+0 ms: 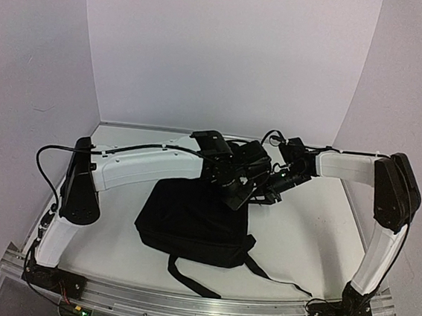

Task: Pack the student bag
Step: Zip the student bag at the center of the board.

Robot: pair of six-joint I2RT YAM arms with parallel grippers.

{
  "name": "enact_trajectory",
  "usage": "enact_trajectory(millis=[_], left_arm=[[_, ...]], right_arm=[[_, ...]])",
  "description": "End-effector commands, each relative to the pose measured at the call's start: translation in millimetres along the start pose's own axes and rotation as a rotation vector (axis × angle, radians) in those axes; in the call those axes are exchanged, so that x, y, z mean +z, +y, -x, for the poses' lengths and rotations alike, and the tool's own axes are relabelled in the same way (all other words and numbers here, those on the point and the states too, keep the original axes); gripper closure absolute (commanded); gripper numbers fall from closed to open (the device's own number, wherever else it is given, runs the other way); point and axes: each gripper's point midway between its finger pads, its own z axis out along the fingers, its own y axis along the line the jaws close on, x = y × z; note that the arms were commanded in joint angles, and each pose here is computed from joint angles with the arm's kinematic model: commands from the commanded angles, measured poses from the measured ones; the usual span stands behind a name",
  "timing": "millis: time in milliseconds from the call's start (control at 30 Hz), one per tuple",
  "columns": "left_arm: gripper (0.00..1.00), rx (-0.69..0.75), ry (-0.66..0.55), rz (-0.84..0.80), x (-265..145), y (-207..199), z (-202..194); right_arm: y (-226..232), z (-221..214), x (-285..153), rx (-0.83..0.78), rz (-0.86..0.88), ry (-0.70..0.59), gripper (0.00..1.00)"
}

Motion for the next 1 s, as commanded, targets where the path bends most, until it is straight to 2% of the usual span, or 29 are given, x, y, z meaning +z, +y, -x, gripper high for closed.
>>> enact_trajectory(millis=[0,167,400,500,533,633,700,767,967], left_arm=[[0.66,0.006,-0.038,0.057,-8.6,12.9,15.4],[0.78,-0.023,-0.081,0.053,-19.8,17.2,27.5],[0.99,-0.106,-0.101,0.004,-32.5,32.4,31.6],[1.0,-0.136,-0.105,-0.01,-33.7,39.9,29.7],[0.99,-0.136,-0.11,-0.02,-35.5,40.2,29.6],[0.83,-0.128,-0.115,-0.071,-37.9,28.8,31.3],[0.72,-0.109,-0.118,-0.104,-38.2,17.5,32.0],[0.66,-0.106,-0.111,-0.113,-35.3,12.2,31.6],[0.58,-0.109,-0.102,-0.129,-28.3,5.4,32.4]], right_arm=[[19.6,-4.3,-1.2,-0.014,0.075,0.013,0.52],[17.5,-5.3,-2.4,-0.026,0.047,0.002,0.57],[14.8,-3.7,-4.5,-0.048,0.014,-0.015,0.86],[15.2,-4.6,-4.8,-0.048,0.017,-0.014,0.93],[16.0,-4.9,-5.0,-0.048,0.02,-0.013,0.94],[19.4,-5.0,-5.9,-0.053,0.035,-0.011,1.0],[22.2,-4.7,-6.2,-0.056,0.046,-0.01,1.0],[24.3,-5.4,-6.9,-0.056,0.058,-0.007,1.0],[29.1,-7.8,-8.8,-0.063,0.076,-0.005,1.0]])
